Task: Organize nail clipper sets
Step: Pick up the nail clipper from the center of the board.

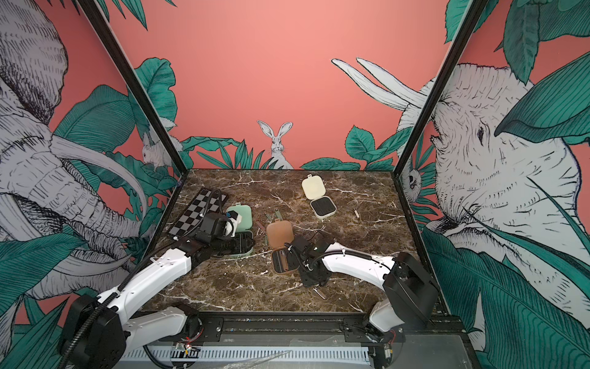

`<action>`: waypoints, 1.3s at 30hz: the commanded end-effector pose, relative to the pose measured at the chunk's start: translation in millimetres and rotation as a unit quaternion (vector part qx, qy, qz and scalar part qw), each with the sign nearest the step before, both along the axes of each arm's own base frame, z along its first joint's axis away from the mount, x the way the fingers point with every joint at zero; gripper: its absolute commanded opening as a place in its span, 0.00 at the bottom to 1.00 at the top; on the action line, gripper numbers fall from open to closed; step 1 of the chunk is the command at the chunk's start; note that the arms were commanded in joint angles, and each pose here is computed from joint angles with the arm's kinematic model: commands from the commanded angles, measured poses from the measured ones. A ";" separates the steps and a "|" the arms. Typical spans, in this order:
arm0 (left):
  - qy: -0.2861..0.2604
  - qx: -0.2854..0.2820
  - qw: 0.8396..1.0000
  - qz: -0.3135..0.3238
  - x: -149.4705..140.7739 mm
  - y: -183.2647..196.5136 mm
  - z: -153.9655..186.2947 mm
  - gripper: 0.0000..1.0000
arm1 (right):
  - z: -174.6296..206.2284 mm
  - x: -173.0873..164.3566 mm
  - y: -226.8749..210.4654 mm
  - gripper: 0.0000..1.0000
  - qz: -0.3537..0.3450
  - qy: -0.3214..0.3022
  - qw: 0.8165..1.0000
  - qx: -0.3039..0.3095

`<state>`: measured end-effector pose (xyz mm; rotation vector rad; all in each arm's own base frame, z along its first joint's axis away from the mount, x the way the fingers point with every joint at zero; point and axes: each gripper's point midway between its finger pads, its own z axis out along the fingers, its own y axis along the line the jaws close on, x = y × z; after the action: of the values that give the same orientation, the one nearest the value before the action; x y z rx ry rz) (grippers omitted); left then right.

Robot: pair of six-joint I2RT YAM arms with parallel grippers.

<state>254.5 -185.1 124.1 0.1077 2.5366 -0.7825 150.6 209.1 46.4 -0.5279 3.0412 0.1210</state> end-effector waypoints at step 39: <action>0.002 0.020 1.000 0.011 1.7 7.8 -6.9 0.52 | 22.6 54.6 13.3 0.11 -0.030 -0.044 0.998 -0.020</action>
<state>253.0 -180.5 111.7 0.0926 2.5689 -0.7449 195.5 226.5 42.4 -0.4370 3.0320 0.0683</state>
